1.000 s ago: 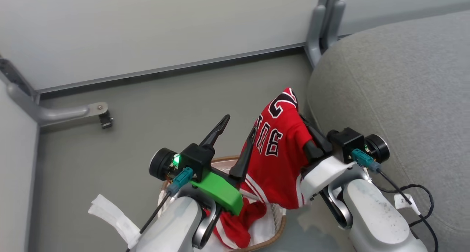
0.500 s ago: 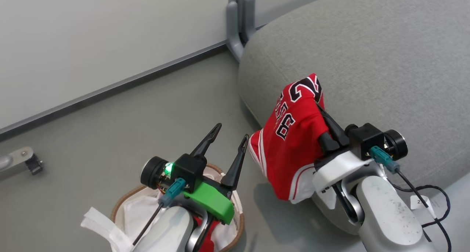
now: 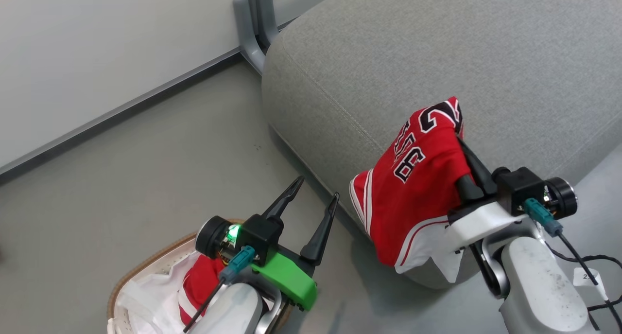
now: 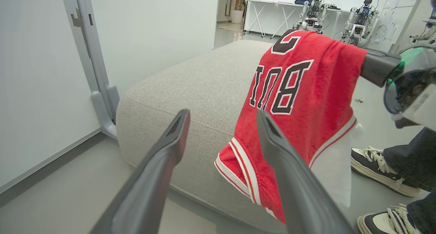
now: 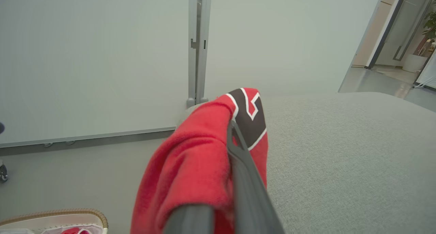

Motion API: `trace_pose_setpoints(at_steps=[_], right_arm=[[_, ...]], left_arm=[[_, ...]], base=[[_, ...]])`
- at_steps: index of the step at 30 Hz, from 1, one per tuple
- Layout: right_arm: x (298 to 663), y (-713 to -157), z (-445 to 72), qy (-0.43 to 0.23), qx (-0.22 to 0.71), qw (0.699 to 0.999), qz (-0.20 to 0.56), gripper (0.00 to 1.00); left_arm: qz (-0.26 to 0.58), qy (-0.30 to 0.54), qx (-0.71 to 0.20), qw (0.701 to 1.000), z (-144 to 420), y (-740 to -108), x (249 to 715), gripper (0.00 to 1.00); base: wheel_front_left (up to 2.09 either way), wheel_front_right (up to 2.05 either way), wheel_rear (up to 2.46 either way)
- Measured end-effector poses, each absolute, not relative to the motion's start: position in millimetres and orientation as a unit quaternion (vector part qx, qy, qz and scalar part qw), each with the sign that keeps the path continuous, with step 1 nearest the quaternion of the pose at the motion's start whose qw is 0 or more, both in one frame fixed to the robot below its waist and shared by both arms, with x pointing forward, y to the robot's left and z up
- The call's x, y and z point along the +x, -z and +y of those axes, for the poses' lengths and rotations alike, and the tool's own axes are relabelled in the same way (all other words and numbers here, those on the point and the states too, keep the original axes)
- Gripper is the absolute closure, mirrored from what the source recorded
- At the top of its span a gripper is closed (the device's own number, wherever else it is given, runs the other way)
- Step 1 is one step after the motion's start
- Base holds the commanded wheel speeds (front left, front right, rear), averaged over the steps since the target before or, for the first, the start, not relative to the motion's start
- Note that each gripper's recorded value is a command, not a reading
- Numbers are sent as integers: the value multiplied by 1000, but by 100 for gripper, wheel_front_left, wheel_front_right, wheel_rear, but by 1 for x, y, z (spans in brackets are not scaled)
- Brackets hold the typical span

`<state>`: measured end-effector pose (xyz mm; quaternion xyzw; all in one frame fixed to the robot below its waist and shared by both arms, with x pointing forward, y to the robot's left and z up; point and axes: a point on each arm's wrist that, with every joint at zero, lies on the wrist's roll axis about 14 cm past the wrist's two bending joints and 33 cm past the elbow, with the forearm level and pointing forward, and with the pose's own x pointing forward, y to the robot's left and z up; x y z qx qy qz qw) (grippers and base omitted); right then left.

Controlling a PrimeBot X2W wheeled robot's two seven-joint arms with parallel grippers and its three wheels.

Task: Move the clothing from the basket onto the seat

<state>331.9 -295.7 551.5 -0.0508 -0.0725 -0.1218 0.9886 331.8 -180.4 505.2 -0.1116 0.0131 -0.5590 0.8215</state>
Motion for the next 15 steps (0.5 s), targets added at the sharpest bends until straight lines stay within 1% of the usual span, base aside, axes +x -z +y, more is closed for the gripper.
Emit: trace_pose_setpoints(at_steps=[2, 5, 11, 15], right_arm=[[334, -556, -303, 127, -60, 987, -74, 100], [346, -571, -315, 128, -85, 985, -85, 100], [386, -606, -335, 114, -151, 977, -95, 100], [415, -631, -352, 109, -208, 967, -98, 100]], left_arm=[[17, 560, -115, 821, -181, -503, 332, 0], [26, 556, -120, 822, -181, -496, 336, 0], [52, 541, -120, 831, -171, -471, 352, 0], [60, 534, -123, 834, -167, -459, 366, 0]], base=[[0, 0, 0], [0, 0, 0], [0, 0, 0], [0, 0, 0]])
